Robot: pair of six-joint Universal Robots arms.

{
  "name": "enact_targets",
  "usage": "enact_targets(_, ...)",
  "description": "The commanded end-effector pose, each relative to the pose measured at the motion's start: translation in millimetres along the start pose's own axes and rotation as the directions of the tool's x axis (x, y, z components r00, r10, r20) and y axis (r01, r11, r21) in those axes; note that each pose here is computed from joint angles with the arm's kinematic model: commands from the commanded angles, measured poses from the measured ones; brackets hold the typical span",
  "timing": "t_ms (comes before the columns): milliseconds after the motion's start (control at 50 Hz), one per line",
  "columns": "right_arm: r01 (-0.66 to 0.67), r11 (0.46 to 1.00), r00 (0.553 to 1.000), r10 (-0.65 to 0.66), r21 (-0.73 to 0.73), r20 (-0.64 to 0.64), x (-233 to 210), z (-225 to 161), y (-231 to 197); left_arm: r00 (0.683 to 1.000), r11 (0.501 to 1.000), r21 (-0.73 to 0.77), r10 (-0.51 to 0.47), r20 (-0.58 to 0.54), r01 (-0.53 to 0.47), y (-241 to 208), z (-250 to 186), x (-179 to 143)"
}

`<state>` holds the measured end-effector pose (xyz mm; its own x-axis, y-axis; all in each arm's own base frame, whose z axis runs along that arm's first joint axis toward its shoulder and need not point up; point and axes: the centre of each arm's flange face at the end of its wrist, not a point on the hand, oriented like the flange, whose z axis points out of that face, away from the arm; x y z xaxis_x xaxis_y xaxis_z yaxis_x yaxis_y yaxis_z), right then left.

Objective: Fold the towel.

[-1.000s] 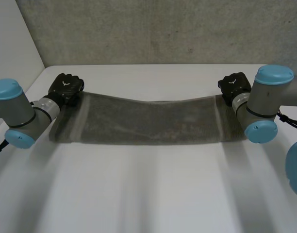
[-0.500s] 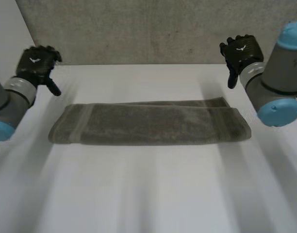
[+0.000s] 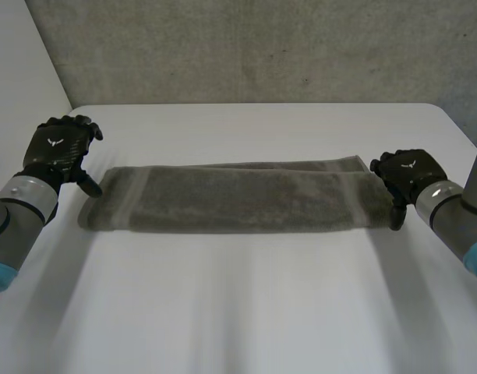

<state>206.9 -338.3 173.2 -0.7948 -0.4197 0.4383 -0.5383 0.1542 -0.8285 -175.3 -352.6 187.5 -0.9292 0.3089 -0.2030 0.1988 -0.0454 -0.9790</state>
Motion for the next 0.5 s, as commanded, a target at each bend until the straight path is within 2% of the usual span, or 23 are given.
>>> enact_targets(20, 0.004, 0.997, 1.0, -0.004, 0.074, -0.001, -5.4, 19.2, 19.7, 1.0, 1.0, 0.024, -0.002, 0.006, 0.002, 4.6, -0.5, 1.1)
enact_targets(500, -0.012, 1.0, 1.0, 0.011, 0.016, 0.009, -8.8, 39.0, 50.0, 1.0, 1.0, 0.018, -0.004, -0.006, 0.004, 15.7, -0.7, 6.3)
